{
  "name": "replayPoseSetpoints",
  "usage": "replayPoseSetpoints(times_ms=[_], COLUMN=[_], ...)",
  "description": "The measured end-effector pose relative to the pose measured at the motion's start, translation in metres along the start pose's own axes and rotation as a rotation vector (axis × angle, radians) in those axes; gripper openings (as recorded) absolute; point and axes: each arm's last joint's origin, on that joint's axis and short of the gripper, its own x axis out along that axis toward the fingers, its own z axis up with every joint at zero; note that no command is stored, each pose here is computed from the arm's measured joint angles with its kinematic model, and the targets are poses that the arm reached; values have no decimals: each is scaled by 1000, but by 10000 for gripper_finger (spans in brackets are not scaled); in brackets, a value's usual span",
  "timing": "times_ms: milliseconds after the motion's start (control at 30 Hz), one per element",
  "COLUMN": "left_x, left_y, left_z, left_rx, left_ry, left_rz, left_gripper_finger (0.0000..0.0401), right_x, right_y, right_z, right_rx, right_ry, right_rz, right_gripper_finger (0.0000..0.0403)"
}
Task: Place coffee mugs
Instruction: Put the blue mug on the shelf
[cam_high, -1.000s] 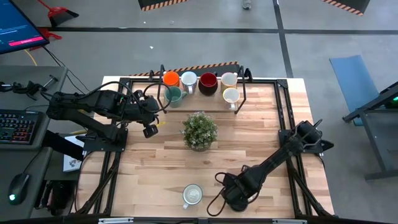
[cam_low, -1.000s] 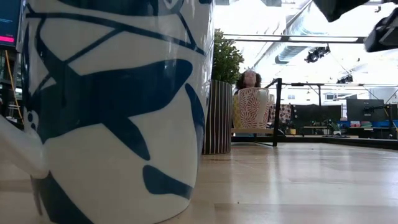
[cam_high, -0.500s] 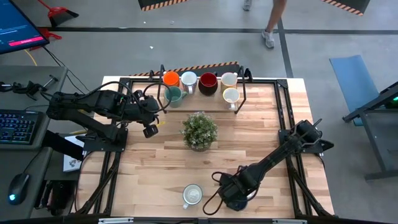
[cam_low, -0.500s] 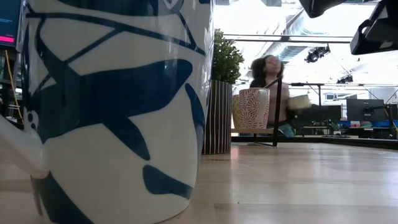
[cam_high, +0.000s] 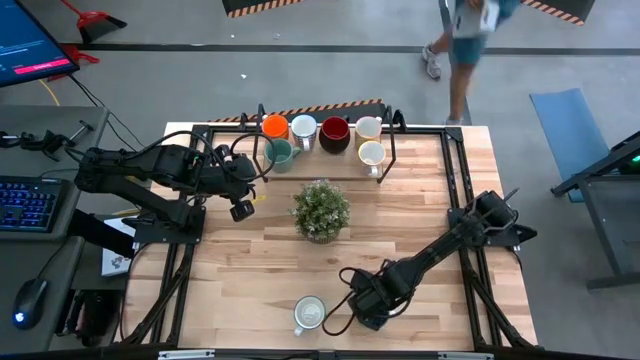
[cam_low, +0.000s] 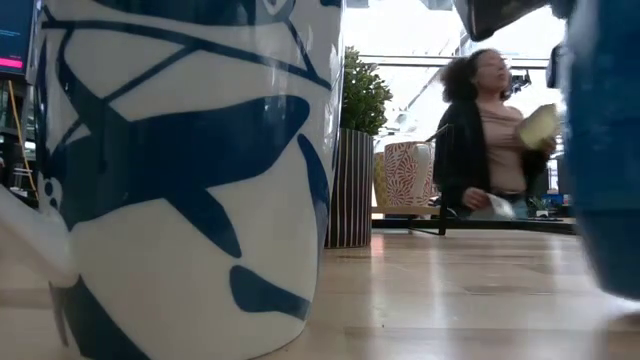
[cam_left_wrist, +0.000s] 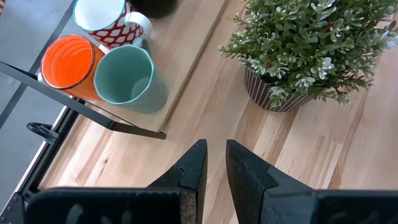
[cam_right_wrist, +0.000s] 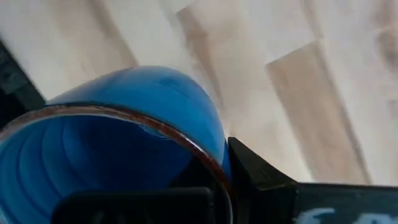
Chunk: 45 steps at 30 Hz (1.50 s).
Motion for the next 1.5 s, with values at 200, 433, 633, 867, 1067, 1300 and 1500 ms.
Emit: replayPoseSetpoints(times_ms=[200,433,633,867,1067,1300,1500], left_x=[0,0,0,0,0,0,0], left_y=[0,0,0,0,0,0,0], left_z=[0,0,0,0,0,0,0], left_rx=[0,0,0,0,1,0,0], left_ry=[0,0,0,0,-2,-2,-2], left_rz=[0,0,0,1,4,4,4], left_gripper_finger=[49,49,49,49,49,49,49], right_x=[-28,-89,-138,-166,-181,-186,-173], right_y=[-26,-66,-103,-138,-171,-215,-234], right_z=[6,8,10,40,84,112,129], right_rx=[54,133,197,206,130,193,297], right_ry=[-86,-306,-547,-702,-794,-767,-676], right_rz=[-145,-241,-299,-303,-293,-192,-104], right_gripper_finger=[1,1,0,0,0,0,0])
